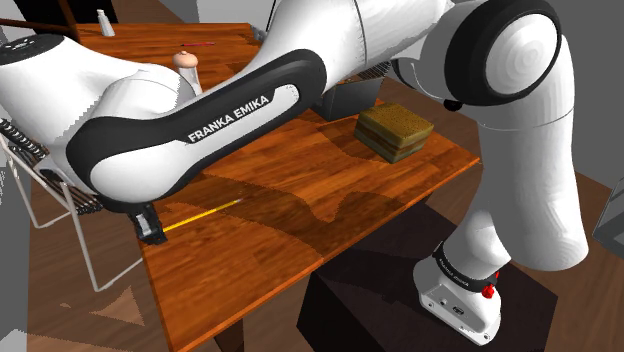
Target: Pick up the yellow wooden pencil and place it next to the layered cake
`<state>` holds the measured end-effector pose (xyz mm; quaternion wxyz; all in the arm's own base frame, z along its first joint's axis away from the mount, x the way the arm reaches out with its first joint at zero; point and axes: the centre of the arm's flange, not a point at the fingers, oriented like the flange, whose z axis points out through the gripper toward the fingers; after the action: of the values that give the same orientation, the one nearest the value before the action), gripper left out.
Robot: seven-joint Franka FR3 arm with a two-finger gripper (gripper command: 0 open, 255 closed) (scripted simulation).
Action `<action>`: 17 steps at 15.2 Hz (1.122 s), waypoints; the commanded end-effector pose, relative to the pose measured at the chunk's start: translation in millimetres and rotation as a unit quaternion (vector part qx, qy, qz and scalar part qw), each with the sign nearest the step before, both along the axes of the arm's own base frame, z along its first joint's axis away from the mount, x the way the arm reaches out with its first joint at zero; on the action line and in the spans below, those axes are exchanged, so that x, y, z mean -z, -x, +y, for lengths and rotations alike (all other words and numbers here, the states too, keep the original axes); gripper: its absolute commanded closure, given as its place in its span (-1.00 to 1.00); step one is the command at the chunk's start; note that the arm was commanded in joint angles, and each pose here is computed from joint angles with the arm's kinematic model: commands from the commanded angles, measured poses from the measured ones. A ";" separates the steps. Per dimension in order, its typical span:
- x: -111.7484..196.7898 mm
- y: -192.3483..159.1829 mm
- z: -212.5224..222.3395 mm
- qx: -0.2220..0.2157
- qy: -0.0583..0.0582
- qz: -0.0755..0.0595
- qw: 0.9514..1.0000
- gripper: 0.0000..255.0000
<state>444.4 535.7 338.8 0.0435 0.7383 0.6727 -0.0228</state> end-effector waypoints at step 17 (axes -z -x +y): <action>-44.4 -2.6 -2.2 0.002 0.002 0.000 1.000 1.00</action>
<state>446.9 534.5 377.6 0.0448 0.7395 0.6713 -0.0239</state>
